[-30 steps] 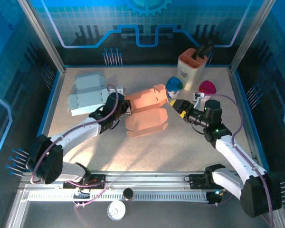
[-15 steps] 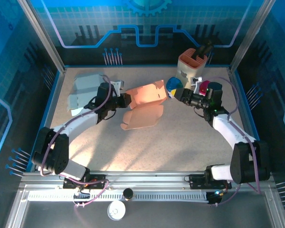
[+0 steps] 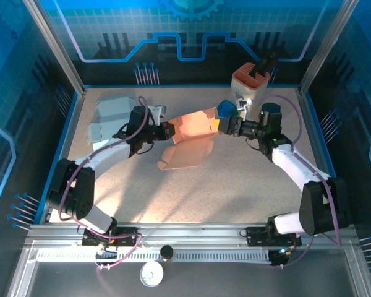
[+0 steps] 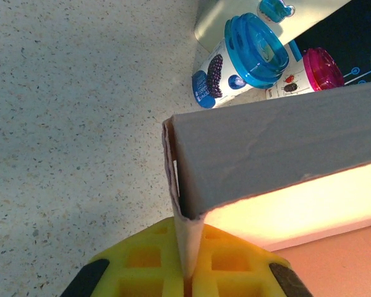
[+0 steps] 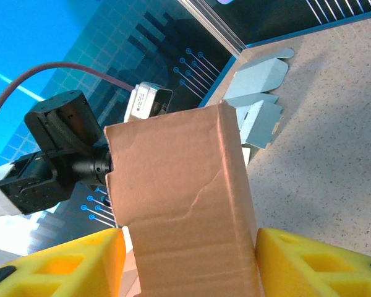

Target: Fold the paper box

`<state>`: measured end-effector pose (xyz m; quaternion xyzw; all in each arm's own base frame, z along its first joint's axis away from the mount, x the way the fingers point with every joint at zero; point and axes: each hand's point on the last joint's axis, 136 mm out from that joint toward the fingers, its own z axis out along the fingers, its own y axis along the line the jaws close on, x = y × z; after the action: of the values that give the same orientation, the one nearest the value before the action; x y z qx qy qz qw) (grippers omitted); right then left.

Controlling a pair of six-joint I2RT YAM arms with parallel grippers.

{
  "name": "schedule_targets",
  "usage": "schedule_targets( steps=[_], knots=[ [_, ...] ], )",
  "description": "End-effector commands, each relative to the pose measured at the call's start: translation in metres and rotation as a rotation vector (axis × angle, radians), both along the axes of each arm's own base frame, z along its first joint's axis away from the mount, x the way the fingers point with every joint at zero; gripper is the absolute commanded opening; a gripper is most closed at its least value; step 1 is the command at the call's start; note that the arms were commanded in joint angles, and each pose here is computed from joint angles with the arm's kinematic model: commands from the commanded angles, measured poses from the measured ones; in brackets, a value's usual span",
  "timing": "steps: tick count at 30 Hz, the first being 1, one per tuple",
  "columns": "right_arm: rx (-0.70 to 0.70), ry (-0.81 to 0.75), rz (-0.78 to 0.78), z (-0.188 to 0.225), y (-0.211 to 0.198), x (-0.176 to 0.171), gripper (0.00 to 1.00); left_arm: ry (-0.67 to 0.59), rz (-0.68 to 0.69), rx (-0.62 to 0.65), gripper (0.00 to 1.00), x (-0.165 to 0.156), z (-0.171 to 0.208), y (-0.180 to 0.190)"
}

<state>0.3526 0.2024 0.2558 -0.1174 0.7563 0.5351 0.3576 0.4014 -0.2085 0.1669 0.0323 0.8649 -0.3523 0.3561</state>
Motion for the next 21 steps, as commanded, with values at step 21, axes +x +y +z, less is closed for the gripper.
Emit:
schedule_targets(
  steps=[21],
  knots=[
    [-0.063,-0.029,0.002,0.004,0.002,-0.011,0.47,-0.019,-0.006,0.022,0.00,0.006,0.001,-0.006]
  ],
)
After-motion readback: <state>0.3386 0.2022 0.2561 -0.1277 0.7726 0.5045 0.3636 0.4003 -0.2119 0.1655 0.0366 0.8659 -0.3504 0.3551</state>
